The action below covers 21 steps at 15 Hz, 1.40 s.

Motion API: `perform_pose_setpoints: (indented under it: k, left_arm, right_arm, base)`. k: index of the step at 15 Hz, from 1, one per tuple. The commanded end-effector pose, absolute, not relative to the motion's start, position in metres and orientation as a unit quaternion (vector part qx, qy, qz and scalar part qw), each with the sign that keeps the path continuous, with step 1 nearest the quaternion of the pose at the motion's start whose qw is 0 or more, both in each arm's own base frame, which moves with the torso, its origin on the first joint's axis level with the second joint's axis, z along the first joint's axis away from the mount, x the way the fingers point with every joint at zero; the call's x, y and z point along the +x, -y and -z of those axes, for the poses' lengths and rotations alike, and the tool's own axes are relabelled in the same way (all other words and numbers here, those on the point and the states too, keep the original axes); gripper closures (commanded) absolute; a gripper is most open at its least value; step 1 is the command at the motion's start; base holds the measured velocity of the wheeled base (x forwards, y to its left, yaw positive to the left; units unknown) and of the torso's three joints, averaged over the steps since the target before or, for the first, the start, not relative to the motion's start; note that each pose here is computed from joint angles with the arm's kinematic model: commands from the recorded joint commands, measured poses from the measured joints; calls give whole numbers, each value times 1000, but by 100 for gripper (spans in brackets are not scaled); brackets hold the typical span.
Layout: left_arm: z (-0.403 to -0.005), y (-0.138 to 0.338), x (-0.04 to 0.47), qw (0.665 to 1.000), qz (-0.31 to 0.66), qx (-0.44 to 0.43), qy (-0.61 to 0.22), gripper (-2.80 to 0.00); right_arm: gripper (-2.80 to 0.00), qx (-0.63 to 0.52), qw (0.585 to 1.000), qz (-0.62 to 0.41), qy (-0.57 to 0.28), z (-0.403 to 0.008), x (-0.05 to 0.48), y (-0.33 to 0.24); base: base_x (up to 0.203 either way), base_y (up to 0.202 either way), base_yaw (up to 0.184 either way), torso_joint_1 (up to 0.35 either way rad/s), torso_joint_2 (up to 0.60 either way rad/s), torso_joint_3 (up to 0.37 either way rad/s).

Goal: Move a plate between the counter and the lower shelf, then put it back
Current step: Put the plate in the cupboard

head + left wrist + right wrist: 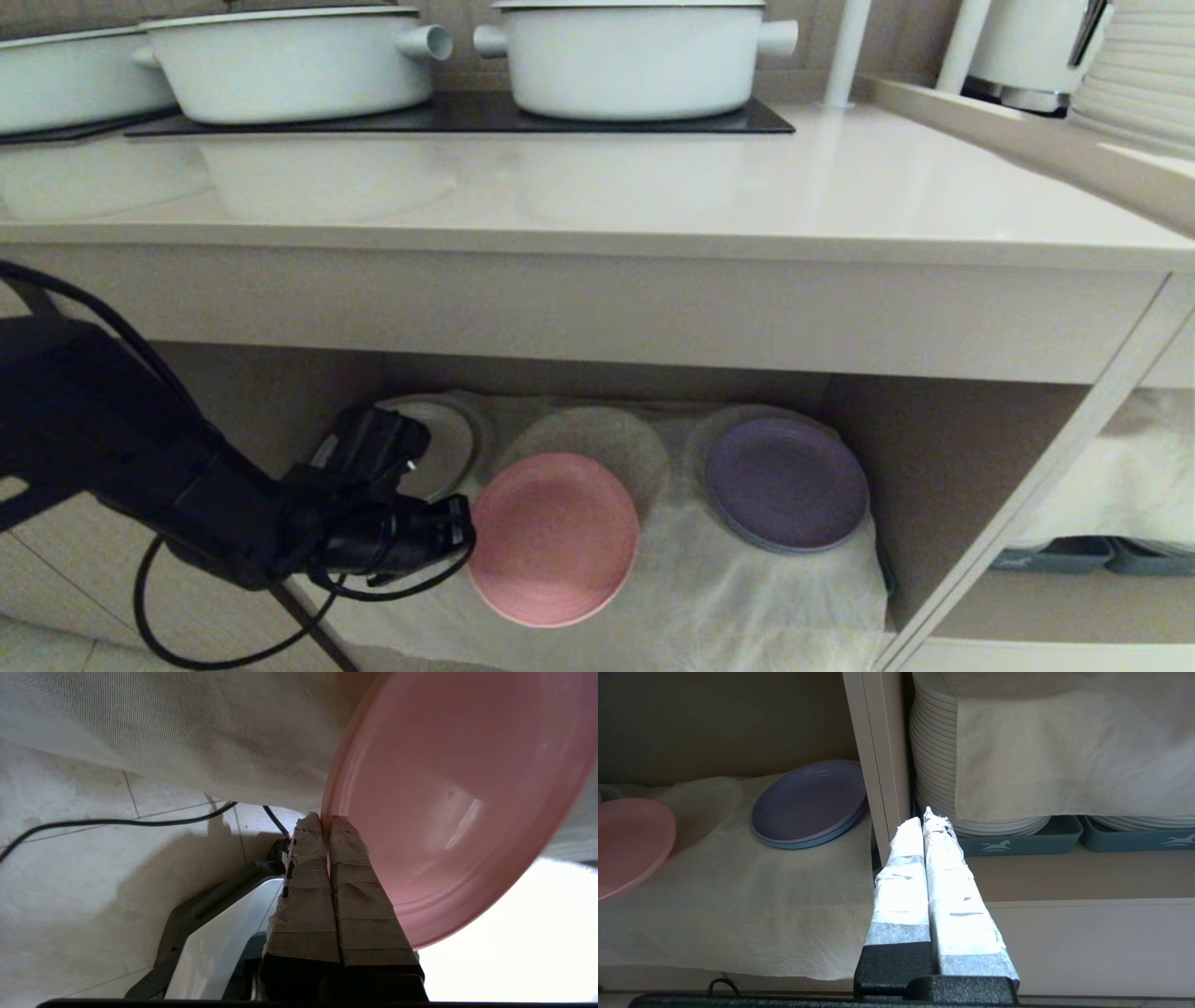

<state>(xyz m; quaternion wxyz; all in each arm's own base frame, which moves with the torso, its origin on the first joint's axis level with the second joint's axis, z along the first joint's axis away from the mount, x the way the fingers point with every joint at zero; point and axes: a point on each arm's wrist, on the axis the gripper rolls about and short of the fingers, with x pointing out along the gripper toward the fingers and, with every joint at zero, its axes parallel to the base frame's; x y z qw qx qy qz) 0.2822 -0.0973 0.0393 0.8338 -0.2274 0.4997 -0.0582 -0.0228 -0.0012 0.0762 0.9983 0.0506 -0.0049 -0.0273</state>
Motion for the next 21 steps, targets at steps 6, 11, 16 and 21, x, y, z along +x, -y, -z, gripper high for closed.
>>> perform_pose_setpoints:
  k: [6, 11, 16, 21]
  left_arm:
    - [-39, 106, 307, 840, 36, -252, -478, 0]
    - [-37, 114, 318, 845, 30, -257, -468, 0]
    - [-40, 124, 323, 846, 37, -261, -463, 0]
    - [-42, 130, 333, 839, 21, -270, -472, 0]
  right_arm:
    - [0, 51, 998, 27, 5, -76, -23, 1]
    - [0, 51, 998, 27, 5, -76, -23, 1]
    - [0, 51, 998, 27, 5, -76, -23, 1]
    - [0, 51, 998, 27, 5, -76, -23, 1]
  base:
    - [0, 0, 0, 0, 0, 0]
    - [0, 0, 0, 0, 0, 0]
    - [0, 0, 0, 0, 0, 0]
    - [0, 0, 0, 0, 0, 0]
